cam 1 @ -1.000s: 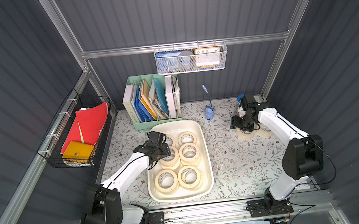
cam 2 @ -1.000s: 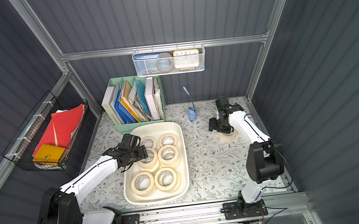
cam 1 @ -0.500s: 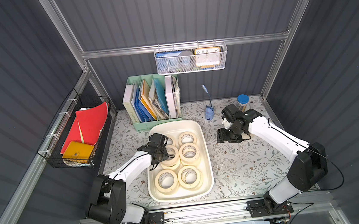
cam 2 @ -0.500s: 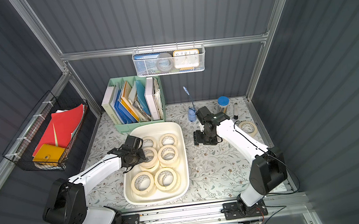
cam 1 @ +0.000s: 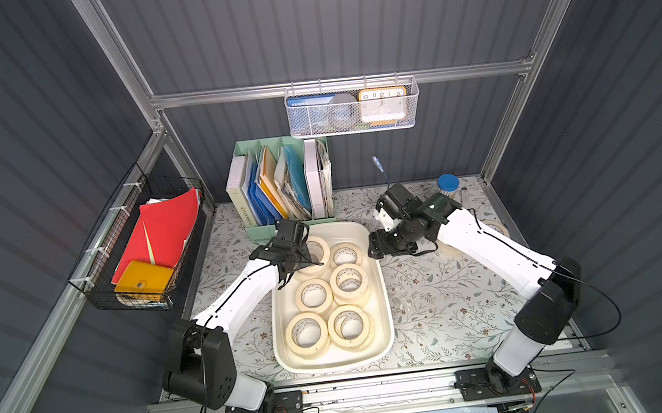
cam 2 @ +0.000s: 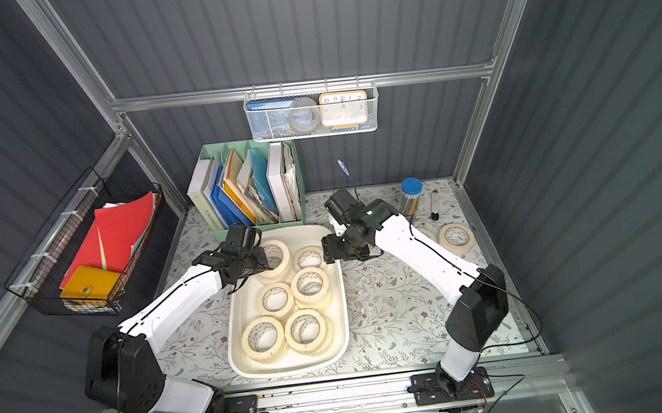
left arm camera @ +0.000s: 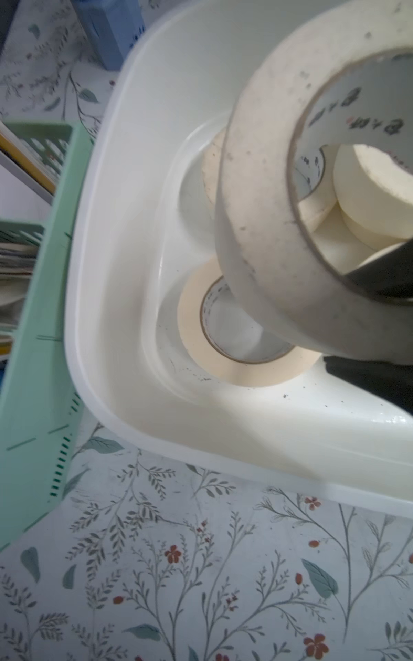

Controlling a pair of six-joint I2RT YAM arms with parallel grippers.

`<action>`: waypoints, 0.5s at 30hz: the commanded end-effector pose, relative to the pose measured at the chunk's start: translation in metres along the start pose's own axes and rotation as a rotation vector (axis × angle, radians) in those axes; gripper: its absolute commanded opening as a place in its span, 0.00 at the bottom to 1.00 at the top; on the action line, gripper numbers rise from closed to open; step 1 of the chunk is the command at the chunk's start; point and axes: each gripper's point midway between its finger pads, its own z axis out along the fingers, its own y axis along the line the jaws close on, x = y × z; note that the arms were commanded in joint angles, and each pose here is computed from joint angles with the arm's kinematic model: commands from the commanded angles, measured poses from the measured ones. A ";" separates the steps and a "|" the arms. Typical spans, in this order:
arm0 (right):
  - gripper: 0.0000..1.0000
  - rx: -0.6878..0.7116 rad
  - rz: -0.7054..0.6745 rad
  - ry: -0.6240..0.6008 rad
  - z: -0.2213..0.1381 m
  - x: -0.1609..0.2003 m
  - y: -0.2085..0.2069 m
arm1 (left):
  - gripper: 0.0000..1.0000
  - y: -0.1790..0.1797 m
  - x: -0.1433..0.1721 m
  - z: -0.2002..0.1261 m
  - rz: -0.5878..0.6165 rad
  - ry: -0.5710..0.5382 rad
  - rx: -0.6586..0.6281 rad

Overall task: Take out the art tape in the storage box
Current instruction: Pick up the art tape from the storage box.

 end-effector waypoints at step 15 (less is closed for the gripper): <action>0.71 -0.065 0.016 0.040 0.075 -0.033 0.028 | 0.27 -0.087 -0.011 -0.003 0.100 -0.045 0.168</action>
